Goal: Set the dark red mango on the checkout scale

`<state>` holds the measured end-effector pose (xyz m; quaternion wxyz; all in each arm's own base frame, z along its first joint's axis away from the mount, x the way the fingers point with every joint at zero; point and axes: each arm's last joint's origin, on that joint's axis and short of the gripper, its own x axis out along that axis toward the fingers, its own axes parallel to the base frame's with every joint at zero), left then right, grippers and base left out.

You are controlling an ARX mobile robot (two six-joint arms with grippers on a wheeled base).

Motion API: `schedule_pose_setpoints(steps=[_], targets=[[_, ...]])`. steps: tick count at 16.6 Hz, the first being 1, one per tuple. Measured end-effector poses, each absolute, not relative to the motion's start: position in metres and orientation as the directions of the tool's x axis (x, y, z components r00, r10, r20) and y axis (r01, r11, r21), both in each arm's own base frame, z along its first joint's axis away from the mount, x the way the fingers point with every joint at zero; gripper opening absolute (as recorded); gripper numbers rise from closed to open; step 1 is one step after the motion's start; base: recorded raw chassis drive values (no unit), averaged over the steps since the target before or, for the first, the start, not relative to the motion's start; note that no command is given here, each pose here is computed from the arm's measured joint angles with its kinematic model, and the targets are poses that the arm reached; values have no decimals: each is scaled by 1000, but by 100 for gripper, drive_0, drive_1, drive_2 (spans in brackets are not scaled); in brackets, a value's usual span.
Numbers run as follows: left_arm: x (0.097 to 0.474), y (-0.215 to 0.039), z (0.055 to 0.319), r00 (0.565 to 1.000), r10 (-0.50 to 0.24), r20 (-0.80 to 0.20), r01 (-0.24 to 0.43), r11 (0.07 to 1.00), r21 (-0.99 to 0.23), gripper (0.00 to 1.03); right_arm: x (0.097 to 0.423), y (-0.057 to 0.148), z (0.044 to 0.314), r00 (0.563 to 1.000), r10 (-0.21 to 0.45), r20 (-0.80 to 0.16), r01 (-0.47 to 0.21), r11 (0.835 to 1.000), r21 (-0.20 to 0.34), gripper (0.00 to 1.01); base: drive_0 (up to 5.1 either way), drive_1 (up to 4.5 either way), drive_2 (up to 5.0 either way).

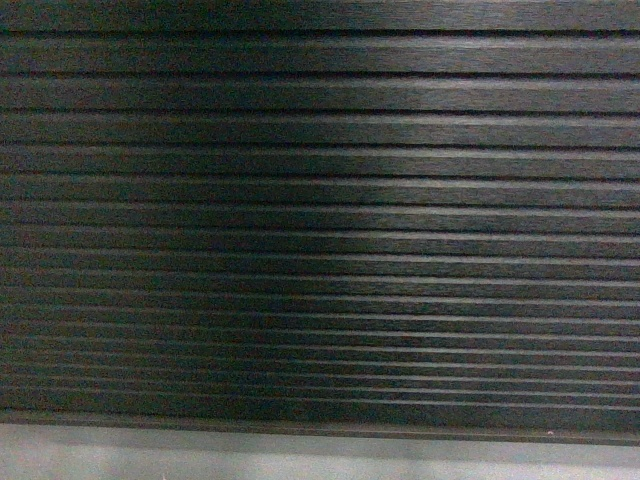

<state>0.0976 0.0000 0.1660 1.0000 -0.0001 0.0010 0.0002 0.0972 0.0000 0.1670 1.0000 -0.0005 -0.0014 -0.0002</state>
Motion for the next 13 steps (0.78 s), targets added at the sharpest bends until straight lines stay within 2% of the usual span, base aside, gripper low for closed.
schedule_pose_setpoints(steps=[13], targets=[[98,0,166,1000,0,-2,0,1000,0,98,97,0,167,1000,0,3,0,1000,-1,98,0,0,0]])
